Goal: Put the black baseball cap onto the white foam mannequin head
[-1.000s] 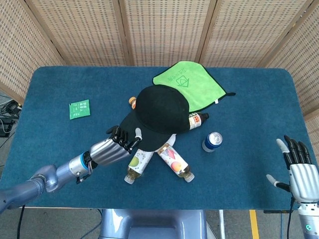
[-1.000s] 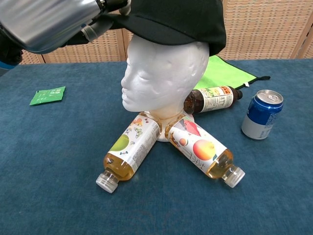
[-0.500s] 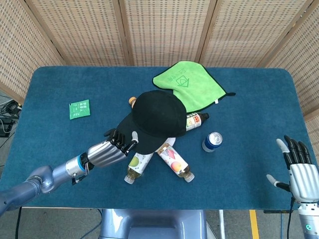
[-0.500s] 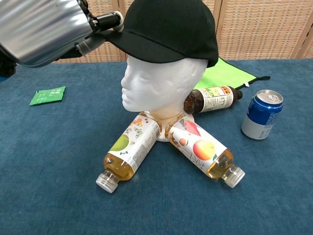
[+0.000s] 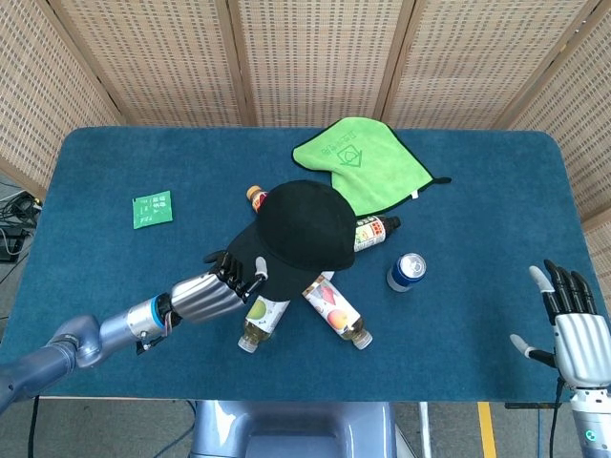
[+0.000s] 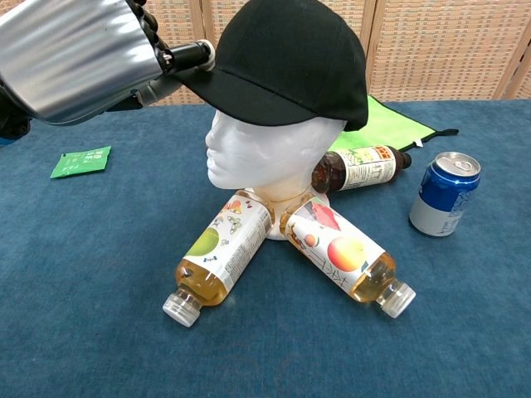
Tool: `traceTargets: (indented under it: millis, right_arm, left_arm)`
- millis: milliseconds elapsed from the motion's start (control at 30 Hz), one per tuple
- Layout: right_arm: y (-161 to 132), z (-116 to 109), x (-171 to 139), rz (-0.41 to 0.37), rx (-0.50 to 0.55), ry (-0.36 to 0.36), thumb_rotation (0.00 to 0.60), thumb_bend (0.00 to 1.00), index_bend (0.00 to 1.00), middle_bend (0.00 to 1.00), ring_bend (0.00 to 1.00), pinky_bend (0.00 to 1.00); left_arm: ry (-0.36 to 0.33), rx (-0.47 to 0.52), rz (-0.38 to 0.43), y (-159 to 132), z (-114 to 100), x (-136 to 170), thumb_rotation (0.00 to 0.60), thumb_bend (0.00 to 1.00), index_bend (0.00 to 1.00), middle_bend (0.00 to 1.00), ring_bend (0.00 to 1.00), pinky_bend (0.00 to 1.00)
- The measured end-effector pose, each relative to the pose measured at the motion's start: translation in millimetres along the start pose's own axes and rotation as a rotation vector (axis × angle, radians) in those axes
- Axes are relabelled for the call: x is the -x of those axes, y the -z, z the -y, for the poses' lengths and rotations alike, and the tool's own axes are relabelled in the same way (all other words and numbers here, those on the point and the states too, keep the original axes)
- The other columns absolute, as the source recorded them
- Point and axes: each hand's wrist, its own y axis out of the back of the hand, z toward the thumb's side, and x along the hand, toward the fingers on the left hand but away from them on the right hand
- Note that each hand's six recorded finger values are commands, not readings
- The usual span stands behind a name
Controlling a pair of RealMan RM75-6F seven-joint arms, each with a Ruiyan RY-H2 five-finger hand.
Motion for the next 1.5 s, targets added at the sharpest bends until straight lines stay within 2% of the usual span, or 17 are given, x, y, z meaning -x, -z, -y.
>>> traceTargets:
  millis: [400, 800, 900, 967, 1067, 1133, 1200, 1367, 1500]
  right_arm:
    - [-0.7, 0.5, 0.0, -0.002, -0.005, 0.0, 0.6, 0.03, 0.05, 0.0, 0.0, 0.0]
    - [-0.2, 2.7, 0.6, 0.001, -0.015, -0.006, 0.6, 0.03, 0.05, 0.0, 0.0, 0.0]
    - [0.0, 3.9, 0.8, 0.003, -0.021, -0.01, 0.6, 0.03, 0.05, 0.0, 0.0, 0.0]
    - [-0.1, 4.6, 0.7, 0.004, -0.027, -0.01, 0.6, 0.03, 0.05, 0.0, 0.0, 0.0]
    - [-0.8, 5.9, 0.6, 0.003, -0.034, -0.012, 0.6, 0.03, 0.05, 0.0, 0.0, 0.0]
    - [-1.6, 7.2, 0.6, 0.002, -0.038, -0.014, 0.6, 0.03, 0.05, 0.0, 0.0, 0.0]
    - [-2.3, 8.8, 0.7, 0.001, -0.043, -0.018, 0.6, 0.03, 0.05, 0.0, 0.0, 0.0]
    - [-2.8, 9.5, 1.4, 0.0, -0.046, -0.018, 0.6, 0.03, 0.05, 0.0, 0.0, 0.0]
    - [-3.0, 9.4, 0.6, -0.001, -0.043, -0.017, 0.6, 0.03, 0.05, 0.0, 0.0, 0.0]
  left_arm:
    - [-0.051, -0.008, 0.056, 14.1, -0.6, -8.7, 0.6, 0.57, 0.82, 0.97, 0.92, 0.79]
    - [-0.054, 0.004, 0.062, 17.0, 3.8, 0.3, 0.6, 0.56, 0.81, 0.97, 0.92, 0.77]
    - [-0.047, 0.008, 0.06, 18.3, 6.9, 3.7, 0.6, 0.54, 0.8, 0.97, 0.92, 0.77]
    - [-0.043, 0.013, 0.058, 19.0, 8.5, 5.7, 0.6, 0.49, 0.78, 0.96, 0.91, 0.77]
    - [-0.036, 0.02, 0.054, 20.1, 11.5, 9.5, 0.6, 0.34, 0.7, 0.95, 0.89, 0.75]
    - [-0.028, 0.024, 0.049, 20.6, 13.6, 12.6, 0.6, 0.23, 0.54, 0.92, 0.86, 0.74]
    - [-0.02, 0.023, 0.043, 20.9, 15.6, 15.7, 0.6, 0.17, 0.42, 0.88, 0.83, 0.72]
    - [0.005, 0.015, 0.026, 21.1, 19.9, 21.3, 0.6, 0.07, 0.3, 0.78, 0.74, 0.63]
    - [0.012, 0.013, 0.023, 20.4, 20.7, 22.4, 0.6, 0.02, 0.19, 0.61, 0.61, 0.53]
